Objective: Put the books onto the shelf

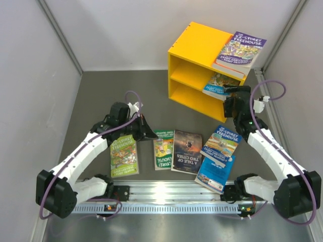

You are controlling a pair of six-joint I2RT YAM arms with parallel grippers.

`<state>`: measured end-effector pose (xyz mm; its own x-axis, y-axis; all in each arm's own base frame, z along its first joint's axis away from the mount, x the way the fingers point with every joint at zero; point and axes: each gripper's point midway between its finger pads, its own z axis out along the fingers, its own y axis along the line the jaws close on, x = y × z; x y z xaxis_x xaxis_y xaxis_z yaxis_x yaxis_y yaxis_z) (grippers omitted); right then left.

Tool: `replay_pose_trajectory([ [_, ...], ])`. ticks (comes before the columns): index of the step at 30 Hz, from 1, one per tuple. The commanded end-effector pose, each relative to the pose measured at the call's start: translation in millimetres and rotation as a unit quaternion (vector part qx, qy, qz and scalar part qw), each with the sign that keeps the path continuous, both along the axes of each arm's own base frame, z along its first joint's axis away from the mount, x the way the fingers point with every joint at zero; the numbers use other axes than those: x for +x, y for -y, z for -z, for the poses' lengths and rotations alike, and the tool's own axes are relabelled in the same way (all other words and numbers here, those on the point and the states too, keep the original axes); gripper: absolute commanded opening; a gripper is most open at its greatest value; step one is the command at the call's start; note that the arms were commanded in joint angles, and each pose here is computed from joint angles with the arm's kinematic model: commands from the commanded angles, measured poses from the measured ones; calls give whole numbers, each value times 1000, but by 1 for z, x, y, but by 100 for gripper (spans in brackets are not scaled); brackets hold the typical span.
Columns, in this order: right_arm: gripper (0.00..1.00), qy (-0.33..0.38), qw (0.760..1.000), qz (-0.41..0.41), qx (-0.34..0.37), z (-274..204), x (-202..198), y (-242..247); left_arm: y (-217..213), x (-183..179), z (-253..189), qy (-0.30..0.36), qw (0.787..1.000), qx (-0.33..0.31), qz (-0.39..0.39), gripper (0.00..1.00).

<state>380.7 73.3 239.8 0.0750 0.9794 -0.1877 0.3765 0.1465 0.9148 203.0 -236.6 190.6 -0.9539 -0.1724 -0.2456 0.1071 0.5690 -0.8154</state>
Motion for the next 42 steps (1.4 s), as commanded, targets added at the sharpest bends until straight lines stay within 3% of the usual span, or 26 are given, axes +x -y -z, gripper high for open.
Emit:
replay_pose_trajectory([
  [1, 99, 41, 998, -31, -26, -28, -7, -6, -2, -8, -1, 12, 1000, -6, 16, 3],
  [7, 100, 55, 985, -147, -67, -42, -35, -41, -4, -11, 6, 3, 1000, -2, 11, 5],
  [10, 100, 47, 971, -214, -94, -36, -57, -68, -4, -12, 10, -2, 1000, -2, 15, 12],
  [14, 100, 28, 940, -317, -125, -15, -101, -115, -5, -15, 24, -11, 1000, 9, 25, 45],
  [15, 100, 21, 933, -333, -133, -7, -109, -121, -6, -16, 34, -23, 999, 17, 25, 63],
  [19, 100, -30, 909, -386, -153, 35, -147, -137, 0, -24, 58, -51, 997, 45, 39, 88],
  [25, 100, -122, 866, -435, -214, 77, -172, -140, 35, -35, 85, -47, 991, 99, 71, 94],
  [29, 100, -144, 853, -453, -214, 90, -181, -141, 30, -30, 110, -75, 983, 162, 45, 94],
  [34, 100, -167, 844, -467, -204, 114, -201, -135, -10, -22, 126, -71, 958, 278, -2, 93],
  [36, 100, -172, 842, -469, -204, 120, -209, -130, -15, -14, 110, -44, 957, 285, -16, 93],
  [42, 100, -179, 843, -468, -197, 133, -222, -119, -82, 3, 82, 9, 914, 396, -92, 95],
])
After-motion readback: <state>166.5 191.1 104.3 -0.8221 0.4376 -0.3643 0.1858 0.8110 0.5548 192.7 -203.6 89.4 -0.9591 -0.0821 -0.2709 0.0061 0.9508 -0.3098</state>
